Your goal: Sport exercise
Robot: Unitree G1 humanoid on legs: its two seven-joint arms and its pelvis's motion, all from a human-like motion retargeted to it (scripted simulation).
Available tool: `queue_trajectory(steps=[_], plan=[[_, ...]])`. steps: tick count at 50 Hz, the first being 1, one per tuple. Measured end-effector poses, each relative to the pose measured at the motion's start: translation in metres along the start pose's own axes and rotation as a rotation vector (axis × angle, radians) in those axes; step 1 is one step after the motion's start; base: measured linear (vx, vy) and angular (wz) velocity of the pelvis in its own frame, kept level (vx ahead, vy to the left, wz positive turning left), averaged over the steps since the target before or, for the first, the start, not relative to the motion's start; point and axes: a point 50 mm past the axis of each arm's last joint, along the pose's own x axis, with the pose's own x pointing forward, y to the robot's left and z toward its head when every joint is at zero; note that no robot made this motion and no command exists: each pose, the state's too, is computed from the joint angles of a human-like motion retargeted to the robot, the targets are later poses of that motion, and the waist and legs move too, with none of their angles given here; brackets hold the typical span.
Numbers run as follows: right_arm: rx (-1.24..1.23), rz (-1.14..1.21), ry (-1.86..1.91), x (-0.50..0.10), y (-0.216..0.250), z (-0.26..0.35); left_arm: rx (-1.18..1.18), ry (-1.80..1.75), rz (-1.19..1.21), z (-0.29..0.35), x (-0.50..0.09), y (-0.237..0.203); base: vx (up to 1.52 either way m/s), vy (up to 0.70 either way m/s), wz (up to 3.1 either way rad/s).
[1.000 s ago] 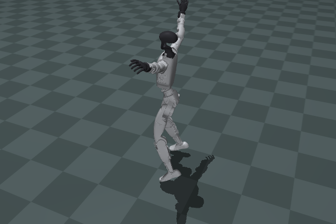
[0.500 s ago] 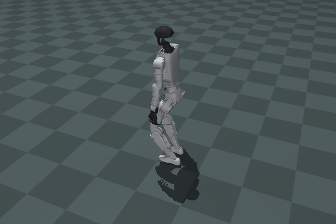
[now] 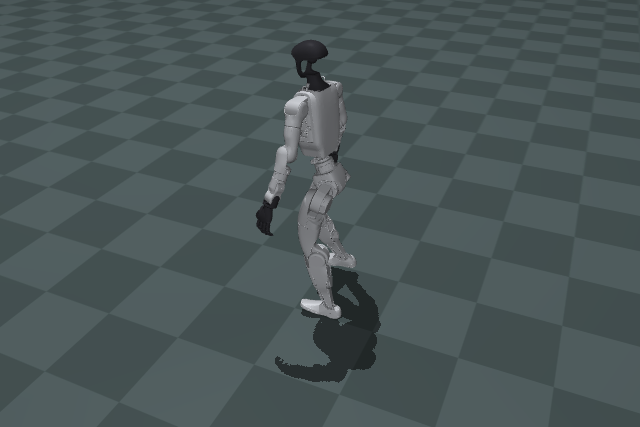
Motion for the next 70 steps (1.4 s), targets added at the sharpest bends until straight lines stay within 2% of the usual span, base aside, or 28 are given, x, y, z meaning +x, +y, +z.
queue_trajectory(steps=[7, 13, 23, 33, 42, 70], plan=[[-0.01, 0.102, 0.016, 0.002, 0.025, 0.005, -0.058, 0.05, 0.019, -0.011, -0.001, 0.012, 0.0, -0.3, 0.38], [-0.014, 0.162, 0.01, 0.004, 0.037, 0.015, -0.042, 0.073, -0.047, -0.013, -0.001, -0.001, -0.01, -0.25, 0.36], [-0.006, 0.156, 0.043, 0.003, 0.027, 0.007, 0.108, 0.092, -0.161, -0.017, -0.002, -0.017, 0.0, -0.06, 0.25], [-0.046, 0.077, 0.051, 0.003, 0.007, 0.003, 0.195, 0.093, -0.108, -0.024, -0.004, 0.001, 0.01, 0.07, 0.14], [-0.095, 0.061, 0.067, 0.002, 0.007, -0.003, 0.222, 0.067, -0.05, -0.022, -0.004, 0.013, 0.0, 0.06, 0.11], [-0.143, 0.056, 0.103, 0.001, 0.012, -0.013, 0.24, 0.066, -0.058, -0.031, -0.007, 0.013, 0.0, 0.0, 0.0]])
